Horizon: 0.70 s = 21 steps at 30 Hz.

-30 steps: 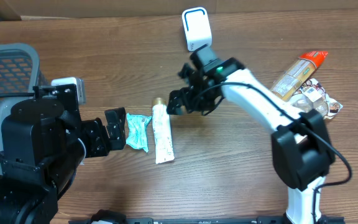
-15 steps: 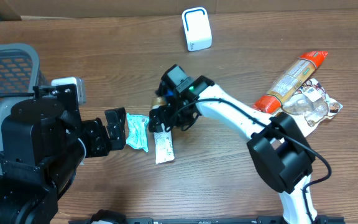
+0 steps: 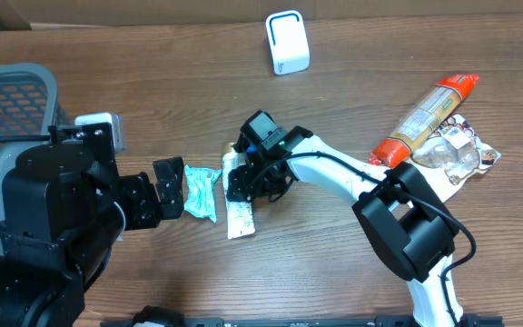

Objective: Scan the item barcode
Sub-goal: 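Reach the right gripper left and grasp the white tube, then lift the white tube up toward the white scanner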

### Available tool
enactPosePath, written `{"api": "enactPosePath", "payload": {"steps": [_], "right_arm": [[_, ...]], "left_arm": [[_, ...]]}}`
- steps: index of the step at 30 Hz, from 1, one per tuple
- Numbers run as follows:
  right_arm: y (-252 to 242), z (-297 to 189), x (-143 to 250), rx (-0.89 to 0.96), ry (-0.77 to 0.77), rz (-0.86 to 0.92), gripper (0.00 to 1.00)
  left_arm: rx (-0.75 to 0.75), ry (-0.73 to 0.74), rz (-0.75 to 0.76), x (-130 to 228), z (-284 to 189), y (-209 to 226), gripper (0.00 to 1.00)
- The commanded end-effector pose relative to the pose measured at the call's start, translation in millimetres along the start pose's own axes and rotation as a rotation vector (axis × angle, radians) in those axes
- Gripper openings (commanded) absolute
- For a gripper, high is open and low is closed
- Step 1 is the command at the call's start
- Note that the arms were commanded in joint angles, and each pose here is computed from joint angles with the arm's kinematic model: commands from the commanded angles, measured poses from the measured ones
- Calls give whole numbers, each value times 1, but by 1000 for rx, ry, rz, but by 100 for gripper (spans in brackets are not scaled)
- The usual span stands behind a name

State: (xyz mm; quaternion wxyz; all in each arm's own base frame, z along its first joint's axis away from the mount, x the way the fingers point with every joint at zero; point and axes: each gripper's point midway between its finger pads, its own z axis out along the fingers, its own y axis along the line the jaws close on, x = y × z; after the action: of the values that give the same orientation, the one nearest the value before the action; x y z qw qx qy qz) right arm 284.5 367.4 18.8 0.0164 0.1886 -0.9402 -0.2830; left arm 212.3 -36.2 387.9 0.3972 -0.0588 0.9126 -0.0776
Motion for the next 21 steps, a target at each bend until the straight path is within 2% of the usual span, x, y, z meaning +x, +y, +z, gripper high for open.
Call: {"api": "enactPosePath", "payload": {"steps": [1, 5, 7, 13, 21], "right_arm": [[-7, 9, 7, 3, 25, 24, 47], [-5, 9, 7, -8, 26, 45, 12], [0, 8, 9, -45, 39, 47, 4], [8, -10, 3, -168, 49, 32, 4], [13, -79, -7, -399, -10, -123, 4]], "left_arm": [[-12, -16, -18, -4, -3, 2, 99], [-12, -16, -18, -4, -3, 2, 100], [-12, -16, -18, -4, -3, 2, 100], [-12, -16, -18, -4, -3, 2, 100], [-12, -16, -18, -4, -3, 2, 99]]}}
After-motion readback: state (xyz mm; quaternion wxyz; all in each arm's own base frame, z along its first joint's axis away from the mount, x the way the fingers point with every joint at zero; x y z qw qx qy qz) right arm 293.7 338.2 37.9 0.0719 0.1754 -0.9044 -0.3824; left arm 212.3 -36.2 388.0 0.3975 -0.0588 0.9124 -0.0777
